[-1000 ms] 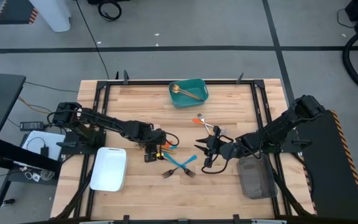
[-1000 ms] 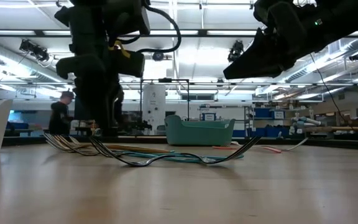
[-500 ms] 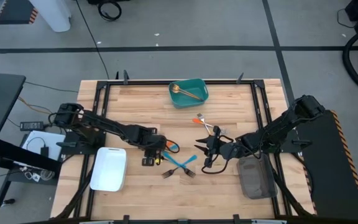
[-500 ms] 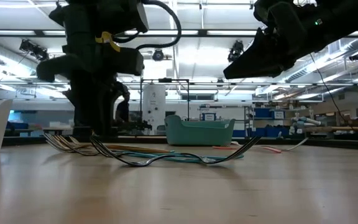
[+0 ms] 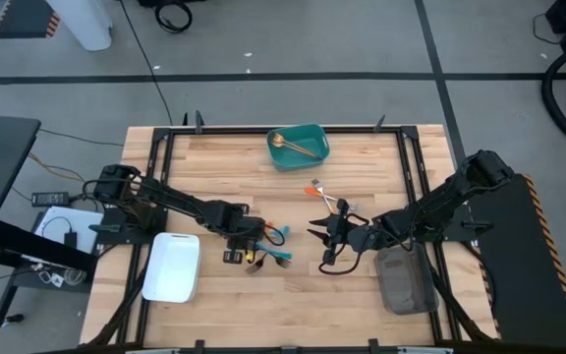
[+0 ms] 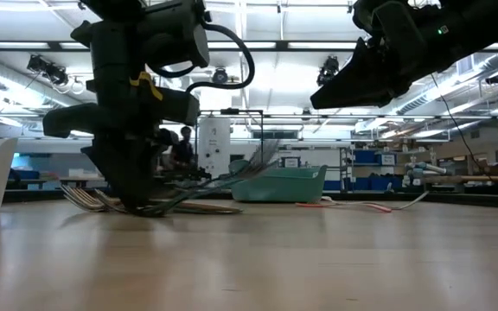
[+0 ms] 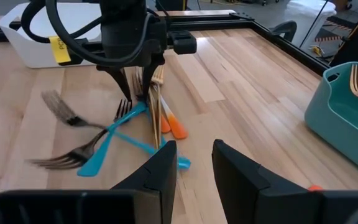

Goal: Sort silverware by color (type)
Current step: Put the blue fork into the white bin

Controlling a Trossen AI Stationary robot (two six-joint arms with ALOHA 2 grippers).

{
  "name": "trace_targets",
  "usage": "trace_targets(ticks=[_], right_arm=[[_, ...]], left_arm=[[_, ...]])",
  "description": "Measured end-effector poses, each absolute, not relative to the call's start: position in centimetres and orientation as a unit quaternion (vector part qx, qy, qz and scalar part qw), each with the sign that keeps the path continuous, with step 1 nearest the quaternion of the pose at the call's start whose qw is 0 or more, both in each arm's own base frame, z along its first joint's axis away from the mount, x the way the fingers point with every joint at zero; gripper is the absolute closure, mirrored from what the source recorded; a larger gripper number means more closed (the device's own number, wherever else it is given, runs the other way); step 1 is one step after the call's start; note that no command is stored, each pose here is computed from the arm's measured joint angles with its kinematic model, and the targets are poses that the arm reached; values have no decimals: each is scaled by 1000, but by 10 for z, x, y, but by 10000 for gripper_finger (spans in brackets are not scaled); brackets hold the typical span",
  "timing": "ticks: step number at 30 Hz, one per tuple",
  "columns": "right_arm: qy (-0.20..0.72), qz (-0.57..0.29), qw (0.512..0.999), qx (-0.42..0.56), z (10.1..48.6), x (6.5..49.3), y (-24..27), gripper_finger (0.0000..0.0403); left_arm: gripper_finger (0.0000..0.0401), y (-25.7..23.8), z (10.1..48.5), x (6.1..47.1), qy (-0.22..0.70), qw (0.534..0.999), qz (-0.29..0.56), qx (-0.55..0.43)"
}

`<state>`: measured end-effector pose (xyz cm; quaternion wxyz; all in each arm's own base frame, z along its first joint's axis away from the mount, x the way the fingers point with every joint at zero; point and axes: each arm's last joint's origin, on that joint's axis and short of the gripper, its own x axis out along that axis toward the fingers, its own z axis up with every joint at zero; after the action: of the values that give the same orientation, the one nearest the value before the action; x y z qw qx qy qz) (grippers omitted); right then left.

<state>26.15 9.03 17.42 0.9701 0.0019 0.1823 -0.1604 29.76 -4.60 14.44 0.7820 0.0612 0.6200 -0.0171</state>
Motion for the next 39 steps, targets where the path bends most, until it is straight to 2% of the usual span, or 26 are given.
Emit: trace_targets(ticks=[16,27,34,39], right_arm=[[182,-161,970,2,174,262,90,293],[182,-161,970,2,174,262,90,293],[182,-163,970,1,174,262,90,293],[183,-166,969,-2,174,262,88,293]], left_arm=[[285,-45,154,301,627,776,-21,60],[285,-50,158,313,574,815,-38,71],[285,-51,166,313,588,805,-39,72],[285,-54,176,324,546,835,-37,58]])
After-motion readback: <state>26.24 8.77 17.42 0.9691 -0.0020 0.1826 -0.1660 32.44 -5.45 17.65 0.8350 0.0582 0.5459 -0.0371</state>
